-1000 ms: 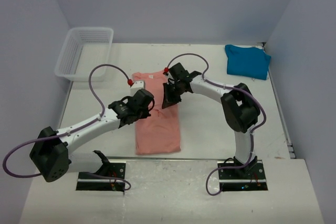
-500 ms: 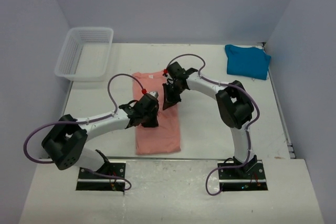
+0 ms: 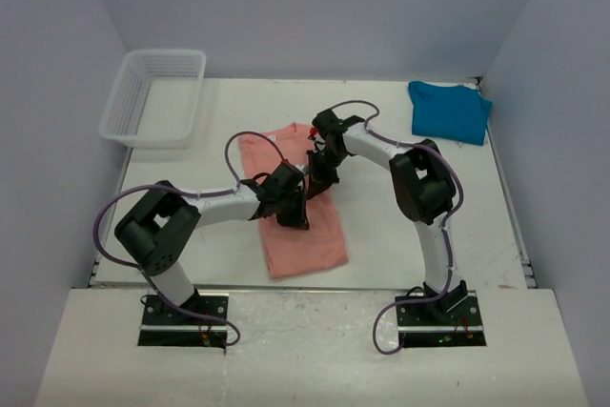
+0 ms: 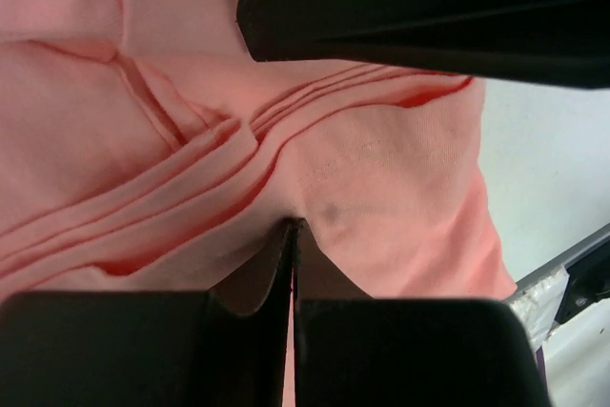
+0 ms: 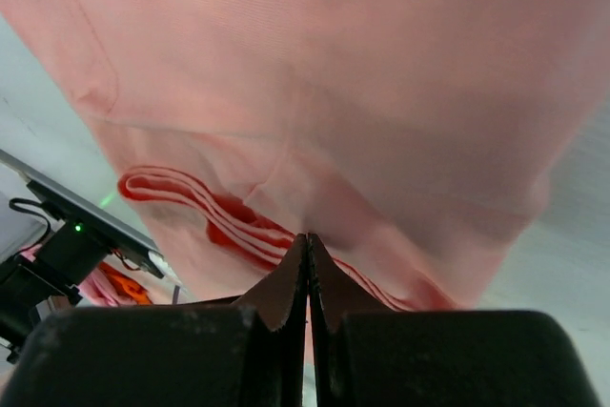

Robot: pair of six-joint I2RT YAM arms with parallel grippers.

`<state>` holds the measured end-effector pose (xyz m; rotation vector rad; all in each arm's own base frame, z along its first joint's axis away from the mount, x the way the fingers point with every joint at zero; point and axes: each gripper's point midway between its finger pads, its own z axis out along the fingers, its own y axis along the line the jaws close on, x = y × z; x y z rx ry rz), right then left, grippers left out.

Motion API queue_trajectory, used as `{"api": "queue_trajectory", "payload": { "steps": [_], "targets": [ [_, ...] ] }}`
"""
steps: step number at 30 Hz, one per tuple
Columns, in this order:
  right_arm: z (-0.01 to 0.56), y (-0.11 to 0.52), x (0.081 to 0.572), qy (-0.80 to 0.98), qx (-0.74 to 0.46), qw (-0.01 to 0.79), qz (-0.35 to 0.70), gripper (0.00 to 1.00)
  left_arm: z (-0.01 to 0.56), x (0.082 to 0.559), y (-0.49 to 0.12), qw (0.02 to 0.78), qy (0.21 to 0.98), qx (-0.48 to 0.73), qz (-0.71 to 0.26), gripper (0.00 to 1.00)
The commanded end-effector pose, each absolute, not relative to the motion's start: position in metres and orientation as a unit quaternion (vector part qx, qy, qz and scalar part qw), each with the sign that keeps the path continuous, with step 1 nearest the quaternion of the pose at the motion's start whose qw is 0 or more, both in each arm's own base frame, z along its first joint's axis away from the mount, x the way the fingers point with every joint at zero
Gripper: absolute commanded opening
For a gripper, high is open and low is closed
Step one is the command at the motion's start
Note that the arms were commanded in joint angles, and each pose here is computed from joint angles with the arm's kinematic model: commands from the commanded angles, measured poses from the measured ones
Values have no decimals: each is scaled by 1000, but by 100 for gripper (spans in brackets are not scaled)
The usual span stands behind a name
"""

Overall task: Fold and stack the t-shirts
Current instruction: Fold the folded rectangular tshirt in 1/3 of the way

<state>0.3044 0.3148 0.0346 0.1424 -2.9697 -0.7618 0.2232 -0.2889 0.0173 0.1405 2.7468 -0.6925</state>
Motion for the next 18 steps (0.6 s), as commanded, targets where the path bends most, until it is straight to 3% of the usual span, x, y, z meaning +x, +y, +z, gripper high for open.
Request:
{"api": "queue_trajectory", "payload": {
  "steps": [1,18],
  "targets": [
    [33,303,296,-966,35,66,-246,0,30,244,-309,177,945,74,-265,0],
    [24,281,298,-959,-33,79,-269,0,19,290,-318,182,950,81,-242,0]
  ]
}}
